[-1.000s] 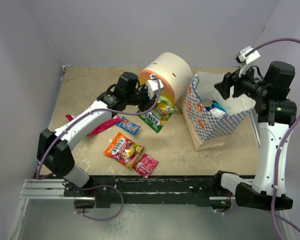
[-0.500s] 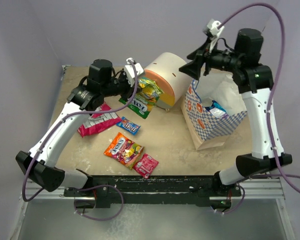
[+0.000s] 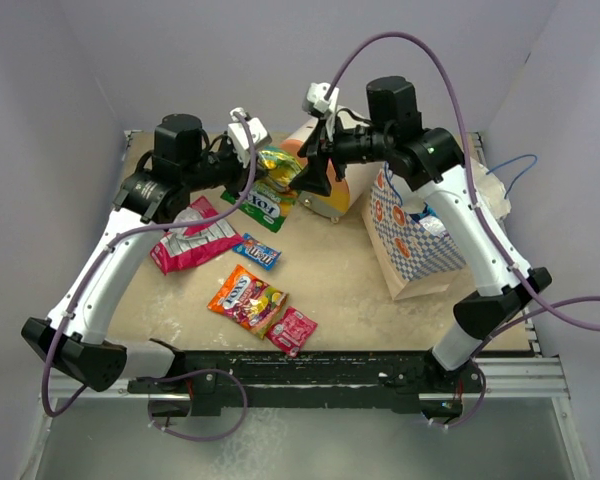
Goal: Place the snacks into the paper bag
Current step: Pick up the snack from the center of the board, then place the snack in the paper bag.
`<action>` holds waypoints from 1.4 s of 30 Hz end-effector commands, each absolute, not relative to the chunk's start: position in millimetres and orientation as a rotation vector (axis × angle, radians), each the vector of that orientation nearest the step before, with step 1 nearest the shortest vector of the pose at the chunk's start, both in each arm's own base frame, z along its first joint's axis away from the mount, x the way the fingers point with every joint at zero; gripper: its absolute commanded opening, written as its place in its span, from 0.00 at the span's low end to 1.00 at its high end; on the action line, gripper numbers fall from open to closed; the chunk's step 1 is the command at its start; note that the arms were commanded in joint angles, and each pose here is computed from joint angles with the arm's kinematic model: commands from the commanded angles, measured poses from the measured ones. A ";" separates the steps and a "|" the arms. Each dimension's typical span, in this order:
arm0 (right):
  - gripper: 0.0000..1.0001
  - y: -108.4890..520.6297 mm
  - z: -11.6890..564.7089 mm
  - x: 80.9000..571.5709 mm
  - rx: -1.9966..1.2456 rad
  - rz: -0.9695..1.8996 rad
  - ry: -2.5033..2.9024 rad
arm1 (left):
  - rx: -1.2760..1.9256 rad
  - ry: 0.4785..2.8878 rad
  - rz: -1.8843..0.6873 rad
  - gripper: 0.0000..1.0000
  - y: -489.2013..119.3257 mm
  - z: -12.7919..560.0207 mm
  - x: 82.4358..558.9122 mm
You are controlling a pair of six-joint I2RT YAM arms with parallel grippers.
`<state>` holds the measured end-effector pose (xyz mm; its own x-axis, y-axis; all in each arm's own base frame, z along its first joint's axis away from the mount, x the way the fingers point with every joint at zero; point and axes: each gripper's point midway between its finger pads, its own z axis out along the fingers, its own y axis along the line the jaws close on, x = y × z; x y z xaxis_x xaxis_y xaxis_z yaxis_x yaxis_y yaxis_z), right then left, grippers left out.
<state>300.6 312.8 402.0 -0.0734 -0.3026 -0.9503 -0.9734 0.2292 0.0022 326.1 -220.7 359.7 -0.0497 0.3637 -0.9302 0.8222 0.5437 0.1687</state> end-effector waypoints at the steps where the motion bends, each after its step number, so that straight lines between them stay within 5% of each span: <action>1: 0.77 314.8 384.3 314.8 -1.246 0.808 1.598 | 0.993 1.483 -0.550 0.00 -222.4 414.4 309.2; 13: 0.71 329.4 358.2 323.5 -1.257 0.871 1.650 | 1.002 1.467 -0.596 0.00 -221.6 418.1 296.6; 26: 0.13 338.8 367.5 304.8 -1.271 1.021 1.612 | 0.977 1.492 -0.601 0.00 -219.3 406.9 302.2; 30: 0.06 333.8 376.0 302.7 -1.267 0.987 1.596 | 0.972 1.498 -0.594 0.01 -217.1 404.3 303.7; 42: 0.00 290.2 426.4 301.0 -1.185 0.709 1.537 | 1.017 1.465 -0.542 0.64 -201.2 412.8 297.3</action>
<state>312.7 313.9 365.4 -0.1404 -0.3808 -0.9139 -0.9576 0.2867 0.0277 304.7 -208.5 384.6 -0.0041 0.2878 -0.9577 0.8403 0.5202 0.1527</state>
